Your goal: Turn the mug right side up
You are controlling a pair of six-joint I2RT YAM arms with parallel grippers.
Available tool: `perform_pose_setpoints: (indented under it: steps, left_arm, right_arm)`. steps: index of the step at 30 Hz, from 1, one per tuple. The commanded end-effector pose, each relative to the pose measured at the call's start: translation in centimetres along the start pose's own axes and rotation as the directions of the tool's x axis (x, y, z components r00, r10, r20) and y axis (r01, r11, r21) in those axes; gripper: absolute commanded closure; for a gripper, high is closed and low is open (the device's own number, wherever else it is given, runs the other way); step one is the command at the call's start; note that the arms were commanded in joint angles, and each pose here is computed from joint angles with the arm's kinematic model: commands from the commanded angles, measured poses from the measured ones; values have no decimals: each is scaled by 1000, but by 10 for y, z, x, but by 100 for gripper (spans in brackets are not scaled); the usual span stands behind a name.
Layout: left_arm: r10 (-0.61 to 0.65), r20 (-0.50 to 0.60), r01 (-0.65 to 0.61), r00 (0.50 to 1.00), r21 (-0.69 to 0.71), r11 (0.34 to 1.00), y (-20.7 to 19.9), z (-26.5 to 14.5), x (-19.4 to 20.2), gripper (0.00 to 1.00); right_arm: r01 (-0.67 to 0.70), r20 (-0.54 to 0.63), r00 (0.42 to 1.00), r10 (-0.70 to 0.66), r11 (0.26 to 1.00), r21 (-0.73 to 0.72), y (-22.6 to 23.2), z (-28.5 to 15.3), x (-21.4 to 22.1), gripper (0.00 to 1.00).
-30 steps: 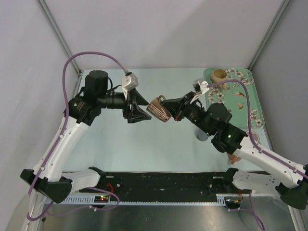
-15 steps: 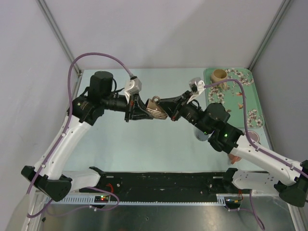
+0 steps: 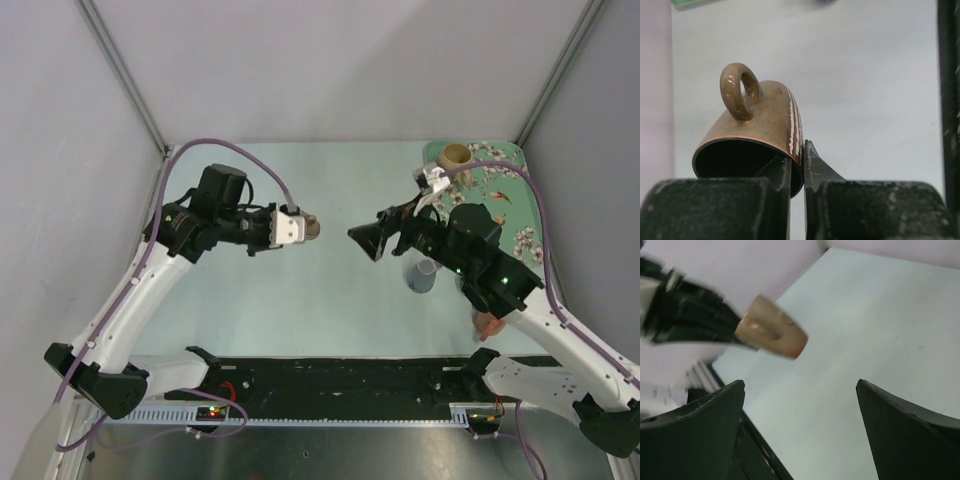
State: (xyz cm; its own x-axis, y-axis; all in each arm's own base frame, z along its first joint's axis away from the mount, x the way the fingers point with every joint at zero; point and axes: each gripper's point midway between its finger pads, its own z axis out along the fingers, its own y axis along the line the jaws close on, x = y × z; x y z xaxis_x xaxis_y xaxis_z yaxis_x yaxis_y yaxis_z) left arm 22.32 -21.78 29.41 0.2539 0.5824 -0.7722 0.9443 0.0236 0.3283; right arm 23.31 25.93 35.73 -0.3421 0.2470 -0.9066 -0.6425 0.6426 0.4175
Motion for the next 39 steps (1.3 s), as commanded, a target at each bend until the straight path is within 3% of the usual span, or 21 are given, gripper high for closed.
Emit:
perform_pose_setpoints:
  steps: [1,4,8,15,22,33,39]
  left_arm:
    - [446,-223,-436,867,93,895,0,-21,32,100]
    - [560,-314,-526,767,193,828,-3,-28,47,100]
    - [606,-341,-555,718,244,795,-11,-31,50,100]
    - [591,-302,-533,748,257,806,-23,-28,41,100]
    - [555,-245,-498,795,258,828,-35,-26,32,100]
    - [451,-205,-413,868,203,888,-35,-26,12,100]
    - [438,-205,-399,875,205,894,-37,-27,12,100]
  right_arm:
    - [272,-134,934,-330,904,-331,43,-38,27,2]
    - [413,-175,847,-502,829,-376,37,-46,40,1]
    - [472,-173,801,-573,782,-407,42,-29,48,6]
    - [565,-88,739,-668,686,-459,68,26,65,13]
    - [575,54,774,-631,665,-477,87,62,51,20]
    - [521,27,797,-604,664,-536,92,81,74,34]
    - [523,23,805,-593,690,-500,88,89,71,64]
